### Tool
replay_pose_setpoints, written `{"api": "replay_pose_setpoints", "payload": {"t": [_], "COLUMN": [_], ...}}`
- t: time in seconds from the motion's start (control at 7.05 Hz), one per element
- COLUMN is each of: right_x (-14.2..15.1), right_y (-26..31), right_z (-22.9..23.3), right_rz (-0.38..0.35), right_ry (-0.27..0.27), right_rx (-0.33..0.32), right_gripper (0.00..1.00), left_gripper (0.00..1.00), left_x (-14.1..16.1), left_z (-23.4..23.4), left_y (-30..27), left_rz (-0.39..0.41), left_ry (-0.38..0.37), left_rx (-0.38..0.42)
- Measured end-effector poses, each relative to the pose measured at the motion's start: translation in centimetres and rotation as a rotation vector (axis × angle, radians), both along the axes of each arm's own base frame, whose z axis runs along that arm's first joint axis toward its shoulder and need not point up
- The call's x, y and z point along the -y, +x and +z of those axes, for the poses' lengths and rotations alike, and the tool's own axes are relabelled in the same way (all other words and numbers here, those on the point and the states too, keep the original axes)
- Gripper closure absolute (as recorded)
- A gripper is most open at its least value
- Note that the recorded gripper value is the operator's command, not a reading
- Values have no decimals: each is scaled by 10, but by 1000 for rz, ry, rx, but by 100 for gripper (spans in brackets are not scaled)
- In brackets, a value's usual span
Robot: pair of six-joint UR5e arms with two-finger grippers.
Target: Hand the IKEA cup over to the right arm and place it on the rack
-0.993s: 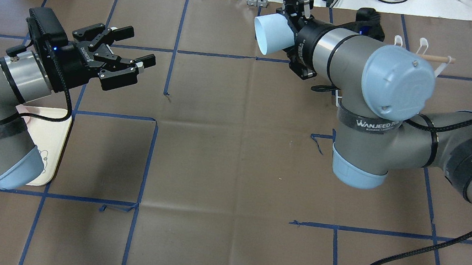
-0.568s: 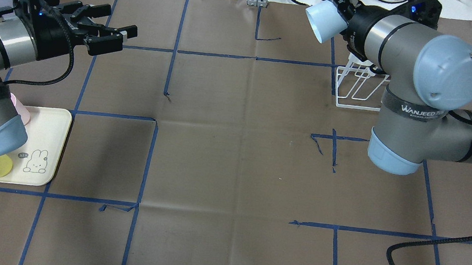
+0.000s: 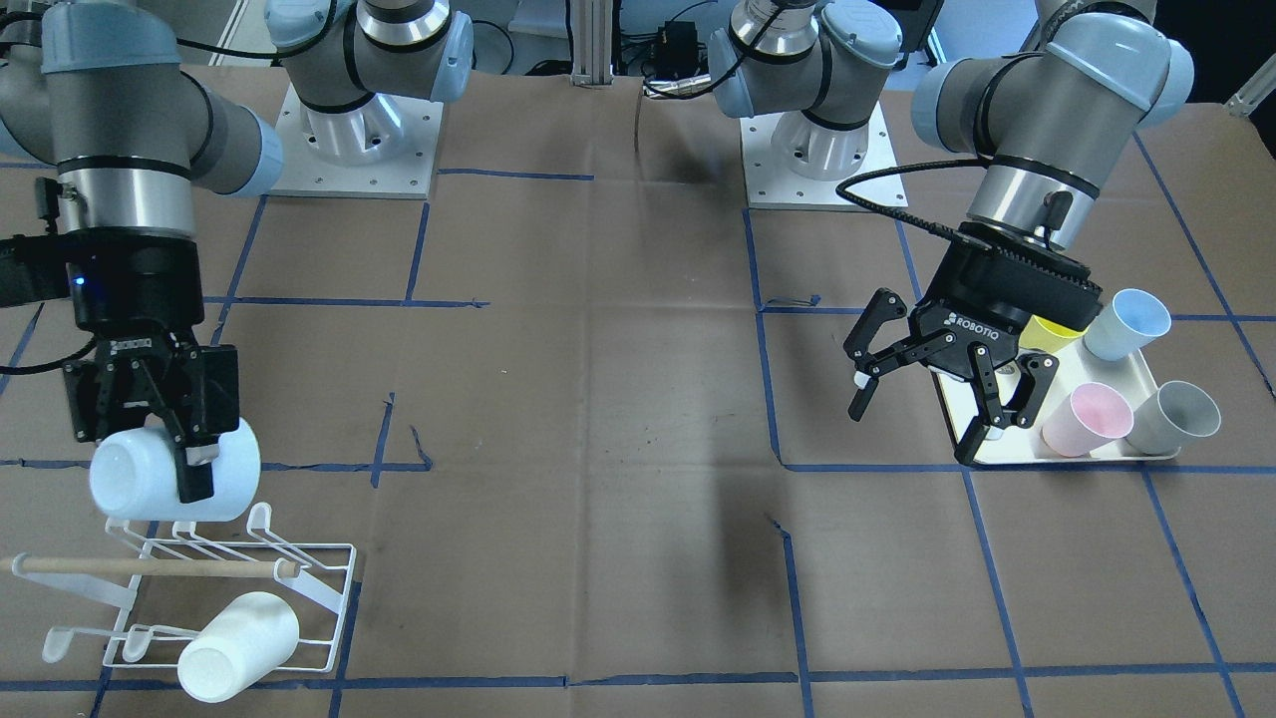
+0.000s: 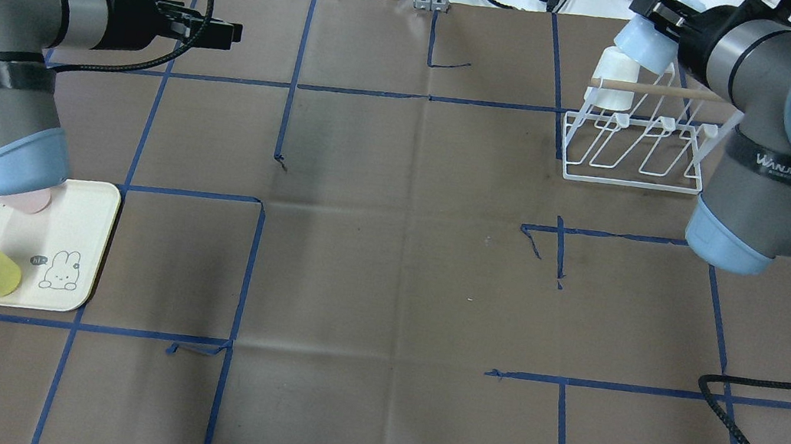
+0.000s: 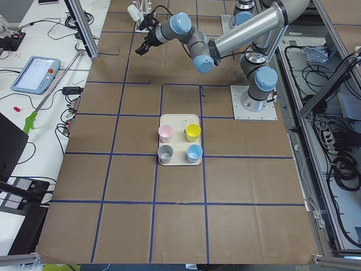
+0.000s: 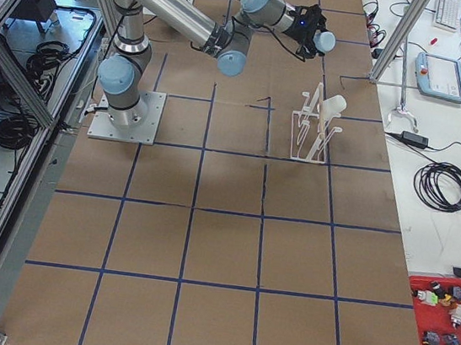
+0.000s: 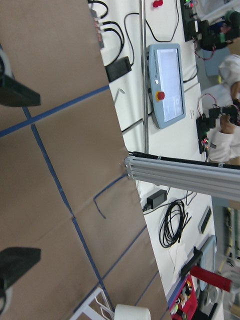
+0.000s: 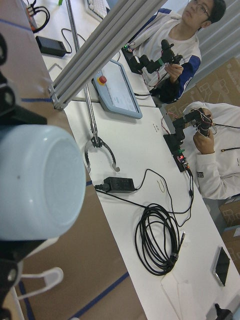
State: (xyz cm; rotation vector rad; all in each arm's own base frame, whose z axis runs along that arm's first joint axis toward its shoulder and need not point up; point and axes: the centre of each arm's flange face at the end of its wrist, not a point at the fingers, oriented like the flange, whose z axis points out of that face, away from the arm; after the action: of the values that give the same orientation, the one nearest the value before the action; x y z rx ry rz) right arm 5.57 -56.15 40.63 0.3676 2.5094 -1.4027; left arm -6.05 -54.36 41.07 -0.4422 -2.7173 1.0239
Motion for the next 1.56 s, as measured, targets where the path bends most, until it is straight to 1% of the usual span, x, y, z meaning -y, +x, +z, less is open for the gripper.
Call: {"api": "replay_pose_setpoints", "payload": {"t": [0.14,0.28,0.43,0.57,0.71,0.85,0.99,1.14,1.28,1.56], "right_x": [16,33,45,55,67,81,90,92,93,89], "right_y": [-21,-41,-66,-92,-118,-136,-143,-144,-143,-129], "right_z": [-1,-9,-20,-29,-39,-52,-66,-77,-83,-93], "right_rz": [25,43,45,32,20,13,8,6,4,14], "right_ry": [-14,-27,-48,-58,-61,-70,-87,-97,-110,-134], "right_rx": [-103,-189,-263,-315,-357,-387,-405,-412,-415,-416], "right_gripper": [89,89,89,89,89,89,89,89,89,89], "left_gripper": [1,1,1,1,1,1,1,1,1,1], "left_x": [5,6,4,-1,-9,-19,-31,-40,-46,-49], "left_z": [5,5,3,3,9,23,39,51,57,61], "left_y": [-1,-1,-5,-13,-24,-33,-36,-36,-36,-34], "left_rz": [49,89,117,138,156,168,175,175,175,216], "left_ry": [98,190,278,370,463,535,595,630,650,668], "left_rx": [37,81,150,225,282,304,306,286,251,208]}}
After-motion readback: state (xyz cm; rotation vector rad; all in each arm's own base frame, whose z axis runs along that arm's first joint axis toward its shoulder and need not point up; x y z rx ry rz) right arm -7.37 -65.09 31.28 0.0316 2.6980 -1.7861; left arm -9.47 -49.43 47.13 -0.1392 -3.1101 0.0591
